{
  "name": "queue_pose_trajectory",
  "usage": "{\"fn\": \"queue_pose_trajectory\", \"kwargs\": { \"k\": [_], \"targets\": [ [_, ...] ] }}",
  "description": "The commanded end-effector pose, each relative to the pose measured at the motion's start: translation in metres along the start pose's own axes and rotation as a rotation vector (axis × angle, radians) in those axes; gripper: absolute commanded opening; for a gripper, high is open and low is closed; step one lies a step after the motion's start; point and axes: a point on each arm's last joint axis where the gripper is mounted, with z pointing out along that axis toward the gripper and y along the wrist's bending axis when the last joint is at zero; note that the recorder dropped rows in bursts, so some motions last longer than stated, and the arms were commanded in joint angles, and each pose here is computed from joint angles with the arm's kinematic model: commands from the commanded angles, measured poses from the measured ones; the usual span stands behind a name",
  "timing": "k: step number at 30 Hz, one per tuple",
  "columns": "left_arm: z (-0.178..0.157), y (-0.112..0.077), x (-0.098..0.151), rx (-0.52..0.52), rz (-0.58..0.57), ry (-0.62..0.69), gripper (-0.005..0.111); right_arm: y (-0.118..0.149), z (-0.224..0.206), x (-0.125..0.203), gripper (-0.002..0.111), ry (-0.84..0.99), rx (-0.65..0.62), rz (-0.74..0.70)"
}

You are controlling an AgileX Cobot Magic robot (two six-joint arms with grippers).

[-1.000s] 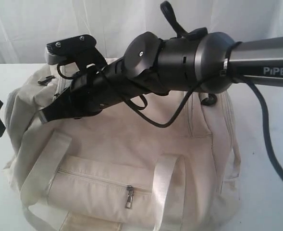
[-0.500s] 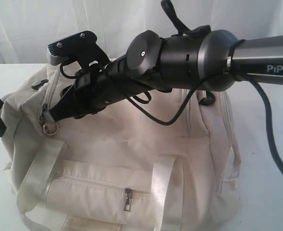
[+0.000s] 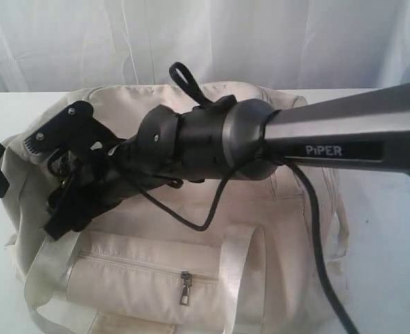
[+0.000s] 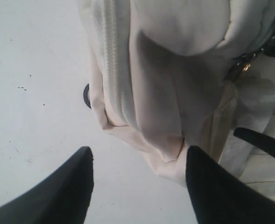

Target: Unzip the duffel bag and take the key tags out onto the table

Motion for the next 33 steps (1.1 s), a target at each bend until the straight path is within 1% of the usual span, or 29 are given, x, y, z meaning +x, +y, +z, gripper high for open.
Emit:
{"fn": "queue_pose_trajectory", "kwargs": {
  "k": [1, 4, 10, 16, 22, 29, 33],
  "targets": [
    [-0.001, -0.002, 0.003, 0.013, -0.005, 0.009, 0.062, 0.002, 0.001, -0.011, 0.062, -0.104, 0.098, -0.034],
    [-0.001, -0.002, 0.003, 0.013, -0.005, 0.009, 0.062, 0.000, 0.004, -0.010, 0.062, -0.115, 0.122, -0.032],
    [-0.001, -0.002, 0.003, 0.013, -0.005, 0.009, 0.062, -0.001, 0.014, -0.001, 0.061, -0.086, 0.118, -0.029],
    [-0.001, -0.002, 0.003, 0.013, -0.005, 0.009, 0.062, -0.001, 0.016, 0.001, 0.060, -0.083, 0.118, -0.029],
    [-0.001, -0.002, 0.003, 0.013, -0.005, 0.009, 0.062, 0.000, 0.017, 0.002, 0.051, -0.072, 0.110, -0.026],
    [-0.001, -0.002, 0.003, 0.013, -0.005, 0.009, 0.062, 0.000, 0.021, 0.006, 0.050, -0.058, 0.105, -0.025],
    [-0.001, -0.002, 0.003, 0.013, -0.005, 0.009, 0.062, 0.000, 0.024, 0.009, 0.046, -0.050, 0.103, -0.024]
  ]
}}
